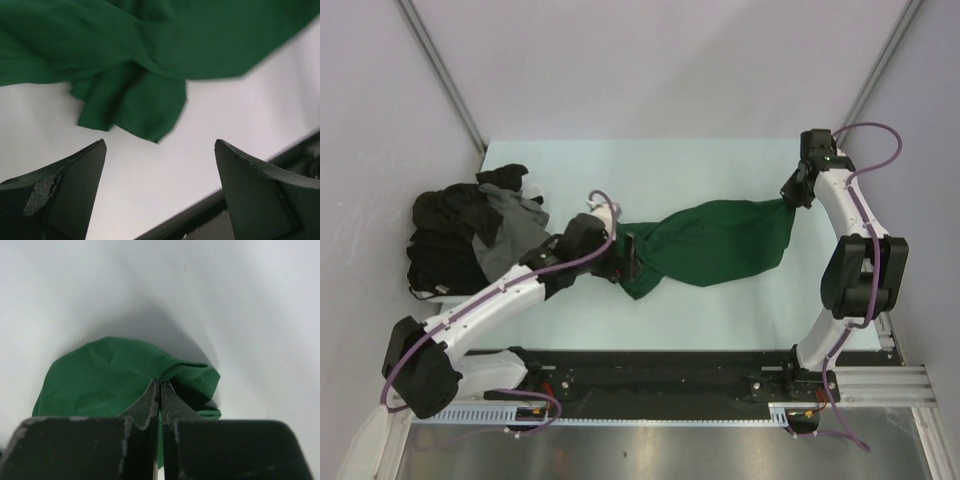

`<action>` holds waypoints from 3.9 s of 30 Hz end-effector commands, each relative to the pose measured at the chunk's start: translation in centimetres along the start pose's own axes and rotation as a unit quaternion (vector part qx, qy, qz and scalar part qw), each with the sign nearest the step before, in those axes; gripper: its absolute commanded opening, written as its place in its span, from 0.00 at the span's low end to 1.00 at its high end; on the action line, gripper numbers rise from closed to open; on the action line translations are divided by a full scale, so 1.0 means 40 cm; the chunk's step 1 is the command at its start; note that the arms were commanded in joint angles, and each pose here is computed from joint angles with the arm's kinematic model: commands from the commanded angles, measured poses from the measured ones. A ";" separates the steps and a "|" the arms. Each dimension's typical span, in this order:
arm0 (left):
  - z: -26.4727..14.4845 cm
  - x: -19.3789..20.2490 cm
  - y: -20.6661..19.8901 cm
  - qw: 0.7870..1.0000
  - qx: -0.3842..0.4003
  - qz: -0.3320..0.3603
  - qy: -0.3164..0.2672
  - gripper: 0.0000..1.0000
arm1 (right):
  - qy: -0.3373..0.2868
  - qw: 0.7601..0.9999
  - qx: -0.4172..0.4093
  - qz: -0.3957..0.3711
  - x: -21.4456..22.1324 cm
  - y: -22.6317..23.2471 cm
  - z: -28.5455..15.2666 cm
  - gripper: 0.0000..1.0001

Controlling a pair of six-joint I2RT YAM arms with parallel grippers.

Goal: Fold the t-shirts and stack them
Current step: Flatten out the tshirt

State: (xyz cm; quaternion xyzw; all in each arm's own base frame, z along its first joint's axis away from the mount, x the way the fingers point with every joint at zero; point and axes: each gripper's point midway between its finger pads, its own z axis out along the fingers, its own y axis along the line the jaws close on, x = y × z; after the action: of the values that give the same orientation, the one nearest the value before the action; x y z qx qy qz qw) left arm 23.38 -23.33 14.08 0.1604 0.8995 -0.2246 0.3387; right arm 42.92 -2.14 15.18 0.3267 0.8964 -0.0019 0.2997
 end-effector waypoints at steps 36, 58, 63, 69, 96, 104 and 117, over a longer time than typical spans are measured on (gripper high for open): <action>0.164 -0.213 0.311 0.921 -0.217 -0.306 -0.101 0.00 | 0.002 1.000 0.013 -0.026 -0.074 -0.065 0.114 0.00; 0.192 -0.179 0.316 0.944 -0.128 -0.291 -0.087 0.65 | 0.020 0.999 0.020 -0.030 -0.043 -0.079 0.131 0.00; 0.215 -0.163 0.347 0.942 -0.113 -0.300 -0.098 0.64 | 0.024 0.999 0.019 -0.031 -0.035 -0.074 0.136 0.00; 0.259 -0.182 0.348 0.943 -0.082 -0.302 -0.113 0.56 | 0.024 0.999 0.023 -0.036 -0.032 -0.074 0.138 0.00; -0.334 -0.654 0.246 0.903 -0.140 -0.218 -0.342 0.00 | -0.031 0.995 -0.084 -0.031 -0.142 0.035 -0.083 0.00; -0.560 -0.780 0.203 0.879 -0.161 -0.169 -0.415 0.00 | -0.122 0.971 -0.201 -0.030 -0.261 0.134 -0.350 0.00; -0.506 -0.594 0.190 0.916 -0.144 -0.181 -0.326 0.00 | 0.006 0.993 -0.107 -0.045 -0.007 -0.018 -0.310 0.00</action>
State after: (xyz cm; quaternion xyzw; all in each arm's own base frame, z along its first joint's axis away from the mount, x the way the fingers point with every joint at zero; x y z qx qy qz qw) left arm 35.08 -9.90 42.83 -0.1514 0.7628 -0.1816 0.6019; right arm 40.64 -0.72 28.27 0.2422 0.8808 0.1059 0.3927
